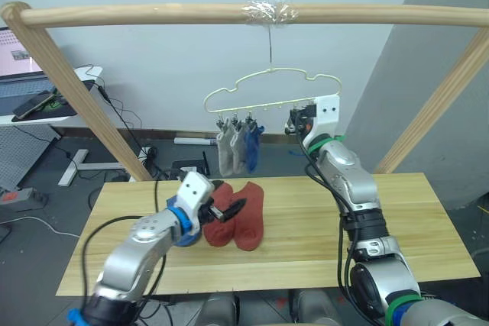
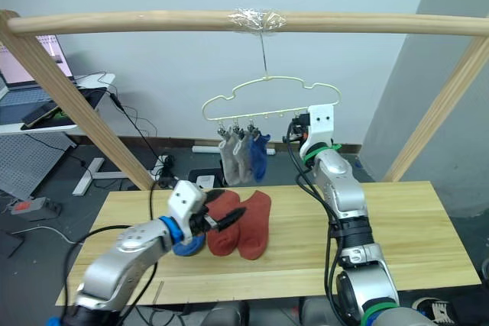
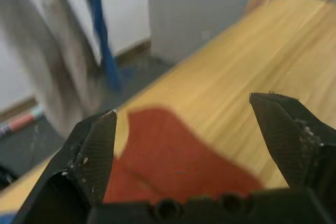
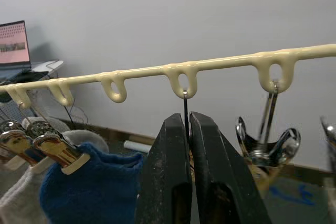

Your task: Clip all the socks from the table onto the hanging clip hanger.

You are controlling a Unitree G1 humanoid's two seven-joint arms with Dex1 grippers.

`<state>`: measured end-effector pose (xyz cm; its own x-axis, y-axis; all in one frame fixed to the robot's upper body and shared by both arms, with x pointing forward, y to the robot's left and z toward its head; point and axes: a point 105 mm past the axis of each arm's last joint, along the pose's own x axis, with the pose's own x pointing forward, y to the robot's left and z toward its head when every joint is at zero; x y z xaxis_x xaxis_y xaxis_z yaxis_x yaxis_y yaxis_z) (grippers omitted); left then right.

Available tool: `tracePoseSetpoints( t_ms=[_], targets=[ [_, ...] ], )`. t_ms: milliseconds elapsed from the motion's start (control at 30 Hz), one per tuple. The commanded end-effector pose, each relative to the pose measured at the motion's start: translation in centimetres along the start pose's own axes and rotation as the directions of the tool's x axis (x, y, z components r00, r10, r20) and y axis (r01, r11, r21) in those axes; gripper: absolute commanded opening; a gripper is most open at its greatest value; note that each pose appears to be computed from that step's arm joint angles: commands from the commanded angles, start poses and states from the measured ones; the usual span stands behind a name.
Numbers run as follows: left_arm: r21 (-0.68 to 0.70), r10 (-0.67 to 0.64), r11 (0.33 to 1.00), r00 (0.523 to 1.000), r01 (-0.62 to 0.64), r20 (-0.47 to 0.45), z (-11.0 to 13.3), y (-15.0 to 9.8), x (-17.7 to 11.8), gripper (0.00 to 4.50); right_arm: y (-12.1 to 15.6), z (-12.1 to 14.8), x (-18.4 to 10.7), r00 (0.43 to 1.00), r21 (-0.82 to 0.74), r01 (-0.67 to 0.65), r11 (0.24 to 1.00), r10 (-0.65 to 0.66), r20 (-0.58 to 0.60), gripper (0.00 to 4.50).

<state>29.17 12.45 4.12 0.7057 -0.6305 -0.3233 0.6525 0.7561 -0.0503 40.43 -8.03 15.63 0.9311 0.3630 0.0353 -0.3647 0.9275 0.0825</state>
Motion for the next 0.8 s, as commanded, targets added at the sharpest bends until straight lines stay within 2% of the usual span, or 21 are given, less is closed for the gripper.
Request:
tracePoseSetpoints(
  t_ms=[33,233,500,600,800],
  targets=[
    [0.052,-0.011,0.999,1.000,0.011,-0.007,-0.5,-0.2,2.4,4.50,0.1,1.0,-0.7,1.000,0.009,-0.018,1.000,0.018,0.016,0.02],
    [0.042,0.002,0.999,0.996,0.002,-0.089,-3.8,0.0,5.9,4.50,-0.2,0.6,-1.6,1.000,0.022,0.028,0.999,-0.028,-0.003,0.02],
    [0.057,-0.008,0.998,0.969,0.023,-0.247,-7.8,0.4,7.2,4.50,-0.4,0.6,-2.3,0.999,0.021,0.051,0.998,-0.051,-0.012,0.02],
    [0.050,-0.050,0.997,0.963,0.066,-0.267,-8.4,-0.1,7.4,3.89,-0.6,0.6,-2.5,0.998,0.021,0.060,0.998,-0.060,-0.014,0.00],
    [0.111,-0.093,0.986,0.962,0.125,-0.257,-8.6,-1.1,7.4,2.29,-0.8,0.5,-2.6,0.998,0.017,0.066,0.998,-0.066,-0.019,0.00]
  ],
)
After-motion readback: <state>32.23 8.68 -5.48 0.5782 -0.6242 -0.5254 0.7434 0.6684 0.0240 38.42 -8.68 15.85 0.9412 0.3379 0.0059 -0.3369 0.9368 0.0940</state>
